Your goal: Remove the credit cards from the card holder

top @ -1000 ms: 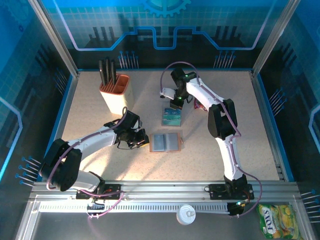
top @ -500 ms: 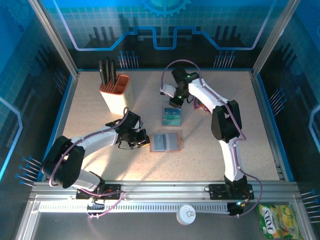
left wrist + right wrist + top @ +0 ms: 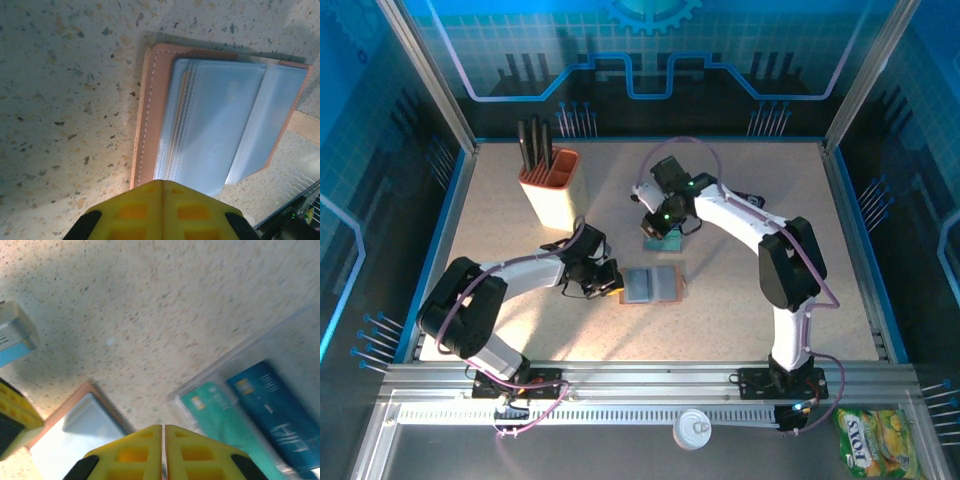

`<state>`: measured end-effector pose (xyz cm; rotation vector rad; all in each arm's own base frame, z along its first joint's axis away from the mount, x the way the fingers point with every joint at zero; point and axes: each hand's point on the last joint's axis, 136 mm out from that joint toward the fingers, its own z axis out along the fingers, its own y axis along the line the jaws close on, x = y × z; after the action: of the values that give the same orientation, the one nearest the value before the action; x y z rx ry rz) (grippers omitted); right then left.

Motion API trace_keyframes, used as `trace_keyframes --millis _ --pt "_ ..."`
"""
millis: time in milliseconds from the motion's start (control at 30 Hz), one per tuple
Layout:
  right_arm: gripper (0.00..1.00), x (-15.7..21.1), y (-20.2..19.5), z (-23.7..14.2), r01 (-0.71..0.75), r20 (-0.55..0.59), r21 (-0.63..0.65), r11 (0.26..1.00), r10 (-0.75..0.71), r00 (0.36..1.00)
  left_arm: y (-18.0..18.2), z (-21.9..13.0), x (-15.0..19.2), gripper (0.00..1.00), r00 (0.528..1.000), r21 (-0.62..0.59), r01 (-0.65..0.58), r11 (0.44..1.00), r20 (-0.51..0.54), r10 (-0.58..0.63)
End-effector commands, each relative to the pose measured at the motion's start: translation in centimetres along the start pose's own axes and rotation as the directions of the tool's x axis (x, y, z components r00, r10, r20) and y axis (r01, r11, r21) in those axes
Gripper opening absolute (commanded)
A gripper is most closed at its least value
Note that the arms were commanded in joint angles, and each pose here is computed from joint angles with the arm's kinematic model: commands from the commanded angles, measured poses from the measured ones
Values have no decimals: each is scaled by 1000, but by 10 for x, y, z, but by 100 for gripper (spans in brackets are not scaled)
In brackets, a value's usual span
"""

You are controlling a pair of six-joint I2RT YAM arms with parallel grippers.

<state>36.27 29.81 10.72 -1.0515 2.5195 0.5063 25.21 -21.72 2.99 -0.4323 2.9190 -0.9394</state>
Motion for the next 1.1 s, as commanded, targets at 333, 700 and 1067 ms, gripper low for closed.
trace_keyframes --millis 333,700,1067 --pt "11 31 59 4 -415 20 -266 870 435 900 5 6 -2 0 1000 -24 -1 1000 -15 0" --pt "15 68 78 25 -555 -127 -213 804 541 831 8 8 -3 0 1000 -42 -2 999 -15 1" --pt "34 79 87 35 -596 -175 -206 776 570 803 10 8 -5 0 1000 -56 -12 998 -13 11"
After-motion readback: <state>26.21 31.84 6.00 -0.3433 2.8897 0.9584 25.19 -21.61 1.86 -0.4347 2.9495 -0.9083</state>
